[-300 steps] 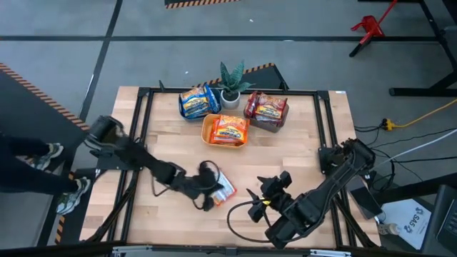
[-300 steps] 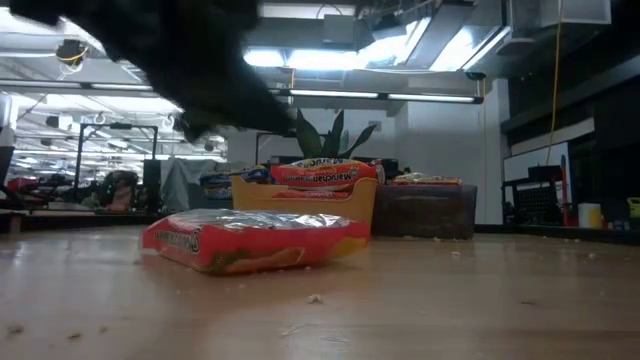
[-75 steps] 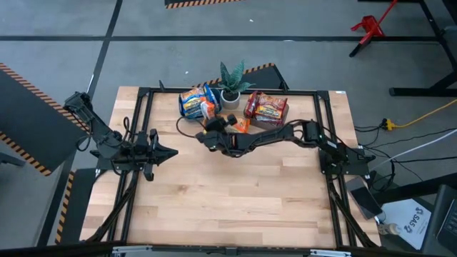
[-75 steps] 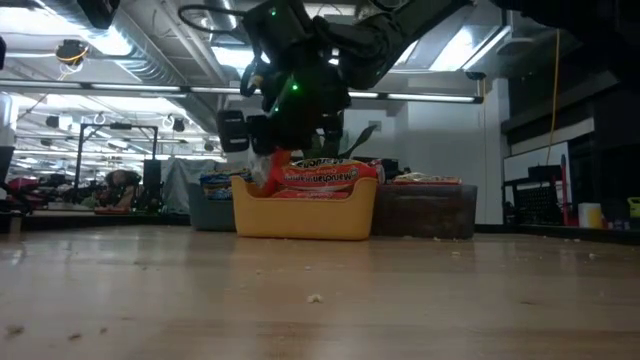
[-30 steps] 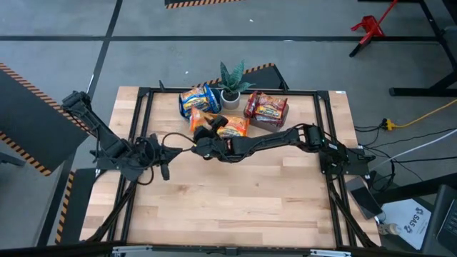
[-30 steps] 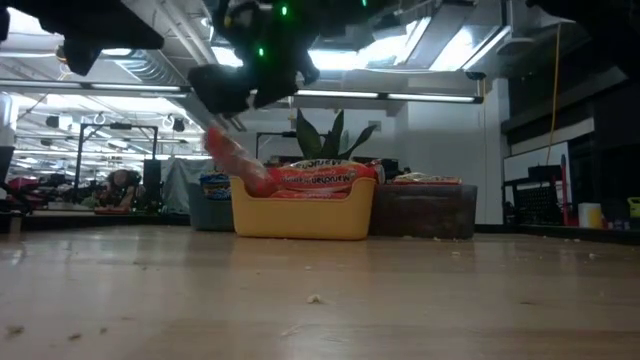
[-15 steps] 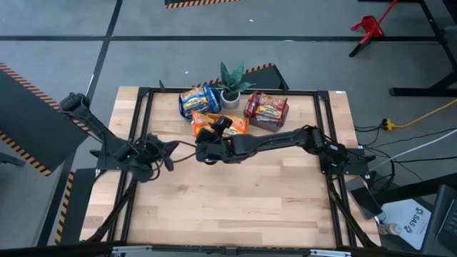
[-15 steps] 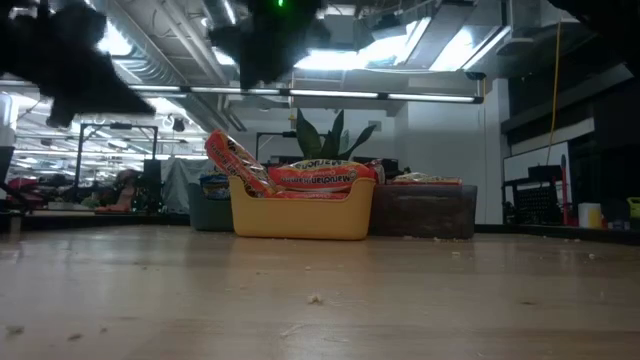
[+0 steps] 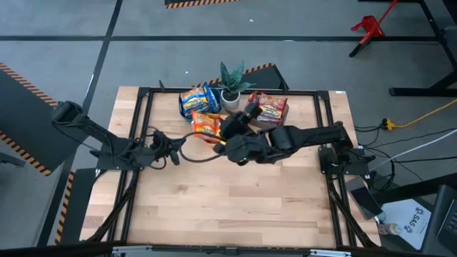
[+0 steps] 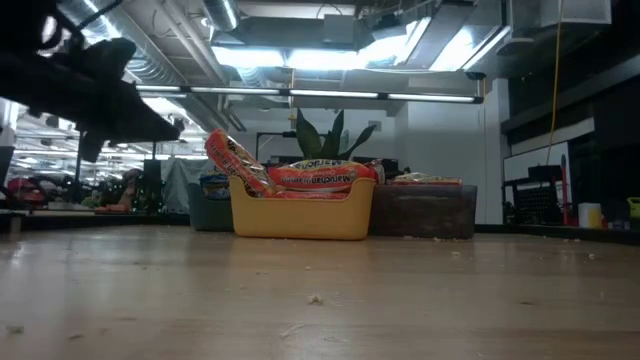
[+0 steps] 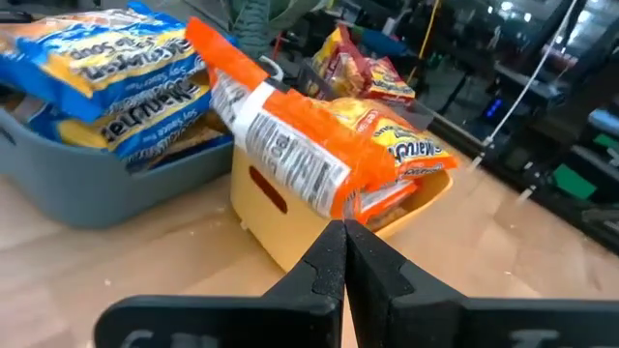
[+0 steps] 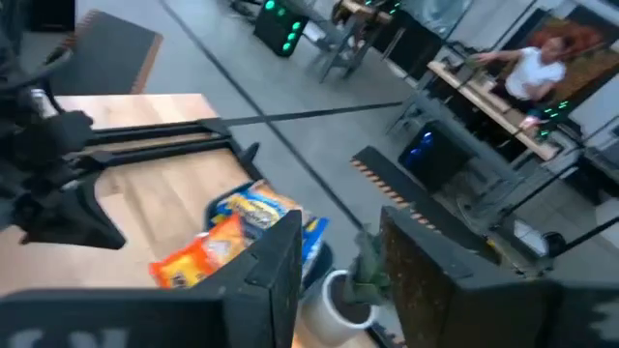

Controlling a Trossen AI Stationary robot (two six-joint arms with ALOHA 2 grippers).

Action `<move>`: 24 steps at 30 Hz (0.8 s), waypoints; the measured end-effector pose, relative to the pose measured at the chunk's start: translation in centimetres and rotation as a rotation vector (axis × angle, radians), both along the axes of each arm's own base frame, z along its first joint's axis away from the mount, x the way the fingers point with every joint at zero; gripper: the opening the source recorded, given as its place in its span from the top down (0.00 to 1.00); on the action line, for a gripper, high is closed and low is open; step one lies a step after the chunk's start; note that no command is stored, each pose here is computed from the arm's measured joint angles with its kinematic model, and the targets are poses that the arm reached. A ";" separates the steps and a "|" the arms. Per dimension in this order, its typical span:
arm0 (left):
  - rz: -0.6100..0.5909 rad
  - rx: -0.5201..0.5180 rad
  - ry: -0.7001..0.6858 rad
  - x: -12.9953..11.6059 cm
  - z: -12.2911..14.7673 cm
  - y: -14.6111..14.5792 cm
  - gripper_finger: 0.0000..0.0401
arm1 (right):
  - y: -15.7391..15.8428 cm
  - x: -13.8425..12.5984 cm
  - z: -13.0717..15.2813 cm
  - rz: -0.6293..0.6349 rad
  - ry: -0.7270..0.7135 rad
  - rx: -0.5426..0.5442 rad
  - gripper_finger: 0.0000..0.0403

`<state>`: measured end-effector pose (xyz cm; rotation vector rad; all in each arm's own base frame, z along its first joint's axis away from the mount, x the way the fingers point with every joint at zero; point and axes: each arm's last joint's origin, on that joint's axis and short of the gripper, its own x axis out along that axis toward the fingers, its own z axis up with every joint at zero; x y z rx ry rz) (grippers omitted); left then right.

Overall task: Sort Maruchan noodles
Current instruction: Put the orange noodle pack into the yellow bin

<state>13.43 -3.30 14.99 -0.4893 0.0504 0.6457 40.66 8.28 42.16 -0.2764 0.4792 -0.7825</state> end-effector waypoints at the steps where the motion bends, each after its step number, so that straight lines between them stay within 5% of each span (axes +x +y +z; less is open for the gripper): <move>1: -0.003 0.004 0.010 0.2 0.2 0.3 1.00 | 0.1 -0.2 0.2 -0.003 -0.010 0.003 0.70; 17: 0.075 -0.056 0.126 1.3 -0.6 5.5 1.00 | 3.9 -2.3 1.2 0.086 -0.034 0.007 0.71; 24: 0.040 -0.076 0.015 2.3 -0.1 6.6 1.00 | 4.3 -2.4 1.2 0.073 -0.050 0.008 0.71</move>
